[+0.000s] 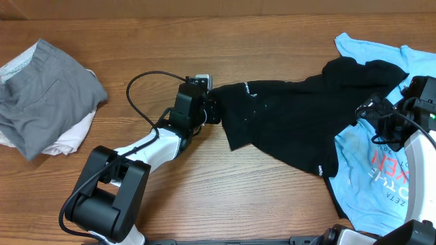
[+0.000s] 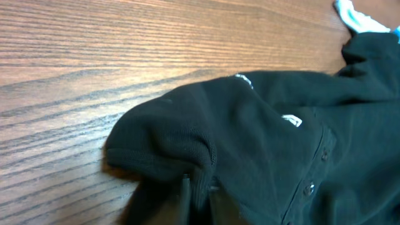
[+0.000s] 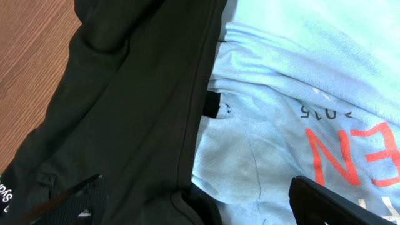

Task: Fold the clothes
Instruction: 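Drag the black t-shirt left toward the left gripper with the right gripper, then grasp the black t-shirt edge with the left gripper and pull it left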

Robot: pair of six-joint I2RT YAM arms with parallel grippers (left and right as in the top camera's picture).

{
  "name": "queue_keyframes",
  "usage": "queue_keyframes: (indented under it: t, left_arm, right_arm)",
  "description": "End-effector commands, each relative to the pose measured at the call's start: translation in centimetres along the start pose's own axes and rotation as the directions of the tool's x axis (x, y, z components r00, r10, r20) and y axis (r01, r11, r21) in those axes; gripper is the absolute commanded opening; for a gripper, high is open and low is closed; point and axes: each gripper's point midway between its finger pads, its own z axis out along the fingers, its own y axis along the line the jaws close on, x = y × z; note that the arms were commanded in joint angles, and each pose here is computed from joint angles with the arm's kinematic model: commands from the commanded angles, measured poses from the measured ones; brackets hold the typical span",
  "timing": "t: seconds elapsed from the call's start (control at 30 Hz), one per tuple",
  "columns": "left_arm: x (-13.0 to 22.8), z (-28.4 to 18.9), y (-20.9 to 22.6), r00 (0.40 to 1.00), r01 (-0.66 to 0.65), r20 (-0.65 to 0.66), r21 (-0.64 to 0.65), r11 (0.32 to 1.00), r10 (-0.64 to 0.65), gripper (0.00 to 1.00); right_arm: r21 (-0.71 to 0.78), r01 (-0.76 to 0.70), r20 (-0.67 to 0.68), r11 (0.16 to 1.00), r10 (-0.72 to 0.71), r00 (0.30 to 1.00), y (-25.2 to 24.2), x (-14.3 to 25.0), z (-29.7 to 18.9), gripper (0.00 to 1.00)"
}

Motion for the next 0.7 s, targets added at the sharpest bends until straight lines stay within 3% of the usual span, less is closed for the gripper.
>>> queue_keyframes:
  t: [0.0,0.13,0.33,0.43,0.47,0.5,0.53,0.6,0.67]
  left_arm:
    - [0.5,0.5,-0.7,0.999,-0.041,-0.027,0.023,0.999,0.042,0.04]
    - [-1.0,-0.4,0.5,0.997,-0.078,-0.001,-0.014,0.997,0.078,0.04]
    - [-12.4,-6.8,7.0,0.980,-0.062,0.172,-0.205,0.977,0.098,0.04]
    - [-17.6,-10.8,11.3,0.970,0.015,0.238,-0.286,0.958,0.056,0.04]
    - [-18.4,-11.6,12.0,0.968,0.031,0.246,-0.292,0.956,0.043,0.11]
    - [-19.0,-12.2,12.5,0.967,0.042,0.251,-0.287,0.957,0.032,0.44]
    - [-19.2,-12.6,12.6,0.969,0.048,0.247,-0.268,0.962,0.020,0.98]
    - [-17.7,-12.4,12.2,0.983,0.058,0.183,-0.201,0.978,-0.021,1.00]
    - [-13.3,-11.7,11.2,0.994,0.105,0.011,-0.155,0.982,-0.105,1.00]
  right_arm:
    - [-0.004,0.002,0.007,1.000,-0.002,1.000,0.1,-0.3,0.0,0.96]
    - [-0.004,0.002,0.007,1.000,-0.002,1.000,0.1,-0.3,0.0,0.96]
    - [-0.004,0.002,0.008,1.000,-0.002,1.000,0.1,-0.3,0.0,0.96]
    - [-0.004,0.002,0.007,1.000,-0.002,1.000,0.1,-0.3,0.0,0.96]
    - [-0.004,0.002,0.007,1.000,-0.002,1.000,0.1,-0.3,0.0,0.96]
    - [-0.004,0.002,0.007,1.000,-0.002,1.000,0.1,-0.3,0.0,0.96]
    - [-0.004,0.002,0.007,1.000,-0.002,1.000,0.1,-0.3,0.0,0.96]
    - [-0.004,0.002,0.007,1.000,-0.002,1.000,0.1,-0.3,0.0,0.96]
    - [-0.004,0.002,0.006,1.000,-0.002,1.000,0.1,-0.3,0.0,0.96]
